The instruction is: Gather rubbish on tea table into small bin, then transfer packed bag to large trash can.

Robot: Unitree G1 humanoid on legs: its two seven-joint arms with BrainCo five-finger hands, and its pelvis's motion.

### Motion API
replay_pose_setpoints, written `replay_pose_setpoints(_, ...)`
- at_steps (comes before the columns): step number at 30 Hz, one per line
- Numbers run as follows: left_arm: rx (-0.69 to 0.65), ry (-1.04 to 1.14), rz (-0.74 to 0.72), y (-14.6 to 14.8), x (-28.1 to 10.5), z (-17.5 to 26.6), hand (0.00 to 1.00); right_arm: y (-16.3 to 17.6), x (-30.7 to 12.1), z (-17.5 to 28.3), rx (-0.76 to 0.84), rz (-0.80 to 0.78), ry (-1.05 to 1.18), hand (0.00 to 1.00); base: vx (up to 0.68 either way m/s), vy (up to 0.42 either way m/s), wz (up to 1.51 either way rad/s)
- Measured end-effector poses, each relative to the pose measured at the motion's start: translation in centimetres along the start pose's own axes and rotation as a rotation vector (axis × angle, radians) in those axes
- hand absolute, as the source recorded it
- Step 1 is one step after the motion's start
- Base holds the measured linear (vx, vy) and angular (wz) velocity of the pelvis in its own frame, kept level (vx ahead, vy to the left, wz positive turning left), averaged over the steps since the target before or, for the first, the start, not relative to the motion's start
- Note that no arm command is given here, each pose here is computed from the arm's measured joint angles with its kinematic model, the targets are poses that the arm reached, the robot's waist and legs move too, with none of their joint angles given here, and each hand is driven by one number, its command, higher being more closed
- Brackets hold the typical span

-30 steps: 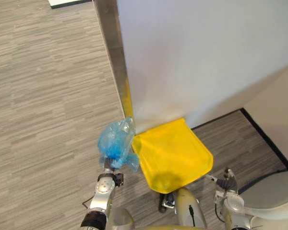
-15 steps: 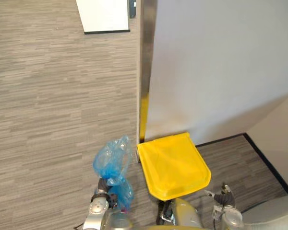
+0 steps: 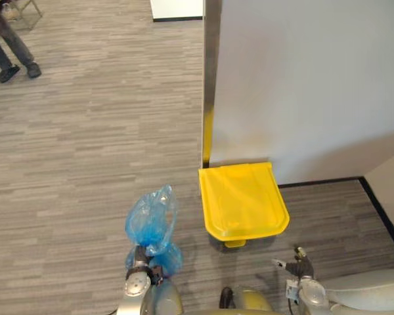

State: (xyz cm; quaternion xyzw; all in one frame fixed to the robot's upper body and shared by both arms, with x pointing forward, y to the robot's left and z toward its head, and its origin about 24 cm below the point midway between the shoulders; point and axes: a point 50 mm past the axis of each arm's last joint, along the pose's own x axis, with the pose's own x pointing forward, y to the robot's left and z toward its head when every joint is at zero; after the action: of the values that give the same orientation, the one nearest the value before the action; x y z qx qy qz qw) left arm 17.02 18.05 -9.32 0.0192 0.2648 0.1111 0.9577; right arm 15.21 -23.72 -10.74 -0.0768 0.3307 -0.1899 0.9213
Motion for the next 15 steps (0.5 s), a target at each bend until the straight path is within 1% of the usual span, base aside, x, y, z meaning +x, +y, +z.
replay_pose_setpoints(3,0.006,-0.016,-0.027,-0.6,0.1,0.4,1.00,0.0,-0.1,-0.2,0.006,-0.008,0.006,0.00,-0.14,0.035,0.35)
replay_pose_setpoints(6,0.011,-0.014,-0.036,-0.8,0.1,0.3,1.00,-0.2,-0.1,-0.7,0.008,-0.014,0.028,0.00,-0.17,0.164,0.38)
replay_pose_setpoints(9,0.055,0.001,-0.019,0.5,0.3,0.0,1.00,0.8,-0.5,-1.7,0.036,0.003,0.077,0.00,-0.19,0.208,-0.08)
replay_pose_setpoints(15,0.086,0.039,0.001,1.4,0.3,-0.9,1.00,-0.1,-1.2,-3.5,0.058,-0.027,0.140,0.00,-0.05,0.126,-0.17)
